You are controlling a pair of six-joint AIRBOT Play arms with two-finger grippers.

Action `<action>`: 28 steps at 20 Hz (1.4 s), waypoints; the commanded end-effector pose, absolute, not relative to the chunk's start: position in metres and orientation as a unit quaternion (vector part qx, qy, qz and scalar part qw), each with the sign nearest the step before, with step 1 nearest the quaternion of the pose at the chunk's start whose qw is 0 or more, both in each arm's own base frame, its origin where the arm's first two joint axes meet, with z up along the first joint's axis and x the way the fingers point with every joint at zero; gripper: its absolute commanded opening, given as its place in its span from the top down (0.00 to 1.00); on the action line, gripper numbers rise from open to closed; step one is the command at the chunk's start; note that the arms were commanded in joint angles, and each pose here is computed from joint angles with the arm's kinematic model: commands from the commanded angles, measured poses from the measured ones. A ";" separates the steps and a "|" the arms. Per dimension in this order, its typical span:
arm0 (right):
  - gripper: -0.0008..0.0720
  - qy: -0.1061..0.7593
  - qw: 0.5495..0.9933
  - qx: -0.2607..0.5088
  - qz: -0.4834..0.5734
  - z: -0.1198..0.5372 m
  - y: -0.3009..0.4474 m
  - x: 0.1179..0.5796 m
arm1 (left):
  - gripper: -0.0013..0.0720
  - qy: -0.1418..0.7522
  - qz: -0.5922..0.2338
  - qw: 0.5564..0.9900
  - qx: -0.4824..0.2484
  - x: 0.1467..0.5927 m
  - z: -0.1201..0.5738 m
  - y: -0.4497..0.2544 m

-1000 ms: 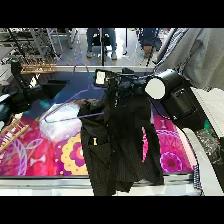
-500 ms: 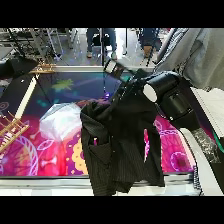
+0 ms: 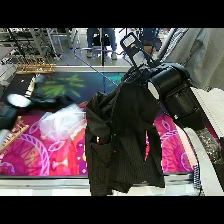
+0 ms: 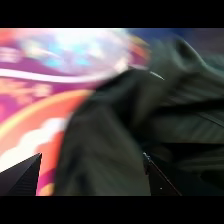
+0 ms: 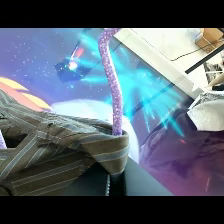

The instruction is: Fold the clothes and pants, and hang the long-sleeved shirts on hangers.

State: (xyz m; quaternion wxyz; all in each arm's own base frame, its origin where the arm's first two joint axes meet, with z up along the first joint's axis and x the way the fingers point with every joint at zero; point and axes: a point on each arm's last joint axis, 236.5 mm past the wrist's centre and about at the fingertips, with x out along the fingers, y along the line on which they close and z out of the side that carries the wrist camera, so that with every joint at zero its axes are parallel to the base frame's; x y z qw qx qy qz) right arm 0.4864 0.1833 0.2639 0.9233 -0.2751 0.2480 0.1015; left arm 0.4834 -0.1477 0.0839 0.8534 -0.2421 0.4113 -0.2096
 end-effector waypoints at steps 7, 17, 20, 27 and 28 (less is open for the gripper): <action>0.95 0.224 0.943 -0.205 0.139 0.302 0.192 0.455 | 0.51 0.350 -0.208 0.861 -0.306 0.558 0.033 -0.289; 0.95 0.288 0.913 -0.240 0.162 0.277 0.185 0.431 | 0.95 0.242 -0.145 0.879 -0.385 0.583 0.171 -0.112; 0.95 0.290 0.898 -0.265 0.197 0.271 0.195 0.425 | 0.95 0.243 -0.147 0.870 -0.403 0.584 0.191 -0.070; 0.95 0.342 0.846 -0.354 0.205 0.221 0.184 0.426 | 0.95 0.269 -0.197 0.849 -0.411 0.566 0.220 -0.064; 0.95 0.344 0.840 -0.364 0.210 0.215 0.185 0.427 | 0.95 0.280 -0.203 0.845 -0.408 0.562 0.217 -0.067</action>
